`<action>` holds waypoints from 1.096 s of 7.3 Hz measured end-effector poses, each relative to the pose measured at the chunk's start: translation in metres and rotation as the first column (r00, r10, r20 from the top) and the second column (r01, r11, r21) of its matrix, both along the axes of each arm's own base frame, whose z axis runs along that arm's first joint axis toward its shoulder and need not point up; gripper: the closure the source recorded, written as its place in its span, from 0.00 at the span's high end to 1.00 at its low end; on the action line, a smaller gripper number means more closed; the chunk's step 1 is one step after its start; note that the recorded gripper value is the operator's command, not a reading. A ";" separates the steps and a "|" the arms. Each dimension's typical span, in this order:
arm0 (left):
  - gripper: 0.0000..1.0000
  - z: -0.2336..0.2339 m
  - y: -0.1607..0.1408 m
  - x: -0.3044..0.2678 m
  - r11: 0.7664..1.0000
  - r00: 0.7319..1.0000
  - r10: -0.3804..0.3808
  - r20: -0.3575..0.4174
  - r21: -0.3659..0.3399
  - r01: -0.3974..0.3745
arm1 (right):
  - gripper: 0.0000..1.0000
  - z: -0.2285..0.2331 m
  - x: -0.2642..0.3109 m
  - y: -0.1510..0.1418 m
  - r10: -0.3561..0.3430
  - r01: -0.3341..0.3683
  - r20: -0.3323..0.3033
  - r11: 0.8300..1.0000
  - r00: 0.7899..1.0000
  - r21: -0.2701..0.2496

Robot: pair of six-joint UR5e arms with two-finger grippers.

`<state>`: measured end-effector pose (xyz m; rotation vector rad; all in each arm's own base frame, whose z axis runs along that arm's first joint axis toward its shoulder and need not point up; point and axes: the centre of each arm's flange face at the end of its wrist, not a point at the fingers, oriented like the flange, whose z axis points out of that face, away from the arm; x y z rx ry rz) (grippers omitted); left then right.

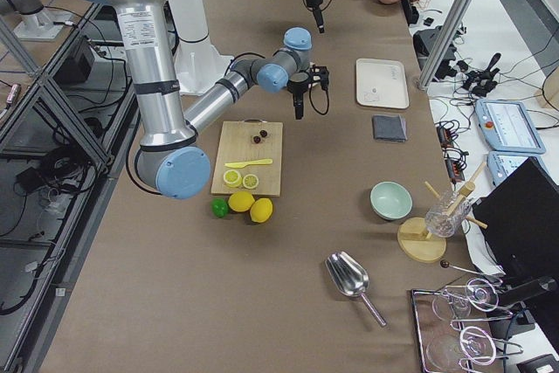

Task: Place red cherry on plate
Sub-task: 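Move the right gripper over the cherries while the left gripper lifts away, then lower the right gripper and grasp the two dark red cherries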

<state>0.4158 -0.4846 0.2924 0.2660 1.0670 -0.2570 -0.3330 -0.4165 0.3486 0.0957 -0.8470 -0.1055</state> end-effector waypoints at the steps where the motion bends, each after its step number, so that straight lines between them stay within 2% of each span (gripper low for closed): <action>1: 0.98 0.002 -0.003 -0.003 1.000 1.000 -0.002 0.007 0.008 0.001 | 0.99 0.016 -0.011 0.018 -0.030 0.030 0.001 0.999 1.000 0.012; 4: 0.98 0.003 -0.007 -0.007 1.000 1.000 -0.008 0.014 0.012 0.008 | 0.99 0.047 -0.036 0.063 -0.094 0.094 0.000 0.993 0.996 0.075; 7: 0.98 0.004 -0.008 -0.006 1.000 1.000 -0.009 0.017 0.011 0.009 | 0.98 0.058 -0.049 0.079 -0.113 0.115 -0.027 0.989 0.993 0.089; 8: 0.98 0.005 -0.007 -0.005 1.000 1.000 -0.008 0.018 0.010 0.008 | 0.88 0.063 -0.049 0.080 -0.116 0.119 -0.035 0.989 0.993 0.085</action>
